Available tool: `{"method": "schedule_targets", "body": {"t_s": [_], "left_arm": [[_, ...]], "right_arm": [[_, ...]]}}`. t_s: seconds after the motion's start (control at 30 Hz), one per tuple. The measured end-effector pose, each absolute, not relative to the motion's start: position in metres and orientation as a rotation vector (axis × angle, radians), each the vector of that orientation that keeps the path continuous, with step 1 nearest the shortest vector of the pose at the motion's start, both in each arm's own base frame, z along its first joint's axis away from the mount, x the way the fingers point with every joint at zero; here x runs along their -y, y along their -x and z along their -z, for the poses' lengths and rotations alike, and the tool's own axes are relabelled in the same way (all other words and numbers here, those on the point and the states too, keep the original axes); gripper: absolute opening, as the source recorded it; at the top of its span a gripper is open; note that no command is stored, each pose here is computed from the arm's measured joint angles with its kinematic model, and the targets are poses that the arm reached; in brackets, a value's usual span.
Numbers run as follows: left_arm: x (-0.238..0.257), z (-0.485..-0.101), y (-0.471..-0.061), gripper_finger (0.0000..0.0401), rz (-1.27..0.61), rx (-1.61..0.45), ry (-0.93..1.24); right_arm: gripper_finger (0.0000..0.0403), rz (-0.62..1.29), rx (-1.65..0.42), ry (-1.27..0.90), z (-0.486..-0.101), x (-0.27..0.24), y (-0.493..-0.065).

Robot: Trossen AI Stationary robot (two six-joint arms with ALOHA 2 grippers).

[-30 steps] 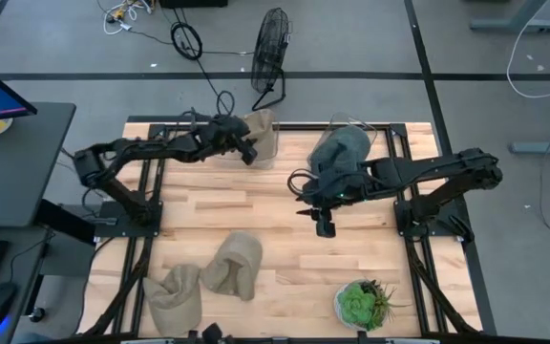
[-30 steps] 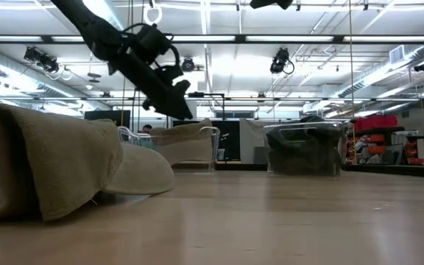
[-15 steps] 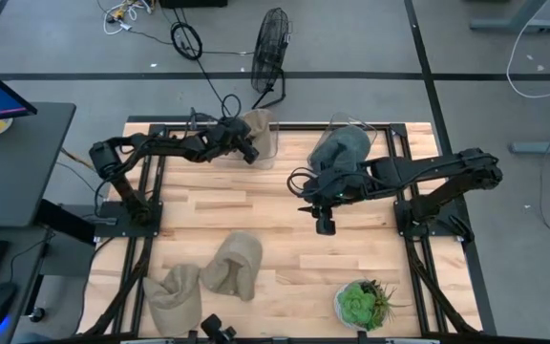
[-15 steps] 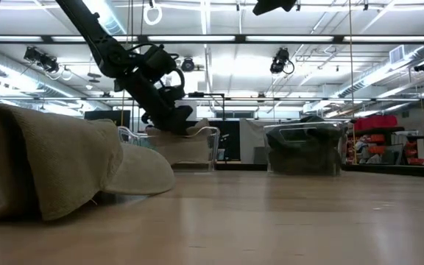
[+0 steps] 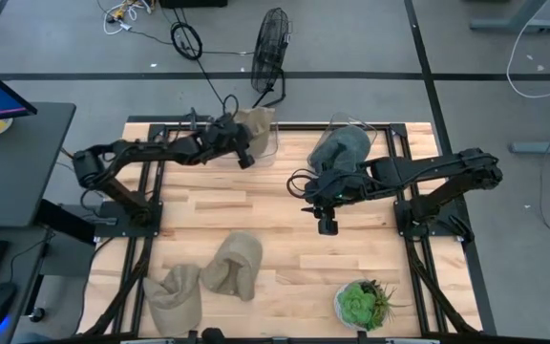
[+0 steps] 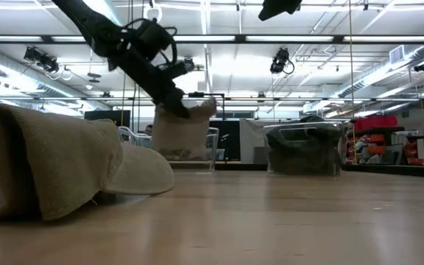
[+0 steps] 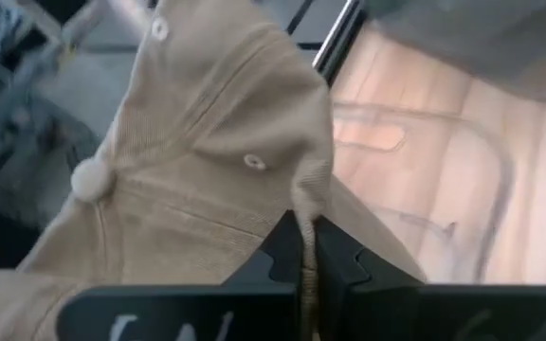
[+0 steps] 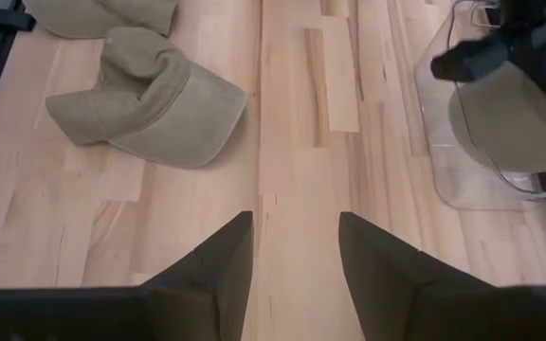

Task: Pick & Place hat
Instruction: Put the right brown cap into the left transparent bin

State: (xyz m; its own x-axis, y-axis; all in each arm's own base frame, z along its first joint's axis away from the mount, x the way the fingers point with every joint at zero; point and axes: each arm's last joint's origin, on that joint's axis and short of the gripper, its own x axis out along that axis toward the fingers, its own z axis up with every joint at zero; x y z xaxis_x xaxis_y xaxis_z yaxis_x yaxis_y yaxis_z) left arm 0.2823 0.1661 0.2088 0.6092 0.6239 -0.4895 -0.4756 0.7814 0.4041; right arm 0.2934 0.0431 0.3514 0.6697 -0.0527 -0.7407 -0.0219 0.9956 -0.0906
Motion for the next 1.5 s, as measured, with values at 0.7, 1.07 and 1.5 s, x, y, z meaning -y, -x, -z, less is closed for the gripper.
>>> {"method": "schedule_targets", "body": {"t_s": [0.7, 1.07, 1.5], "left_arm": [[-0.149, -0.210, -0.256, 0.0005, 0.041, -1.173, -1.275], [-0.143, -0.206, -0.255, 0.0022, -0.027, -1.082, -0.918], [-0.150, -0.205, -0.251, 0.0128, -0.150, -1.079, -0.732]], "right_arm": [[0.0161, 0.017, -0.839, 0.095, -0.351, -0.043, -0.293], [0.0161, 0.017, -0.840, 0.096, -0.351, -0.043, -0.293], [0.0161, 0.017, -0.840, 0.096, -0.351, -0.043, -0.294]]}}
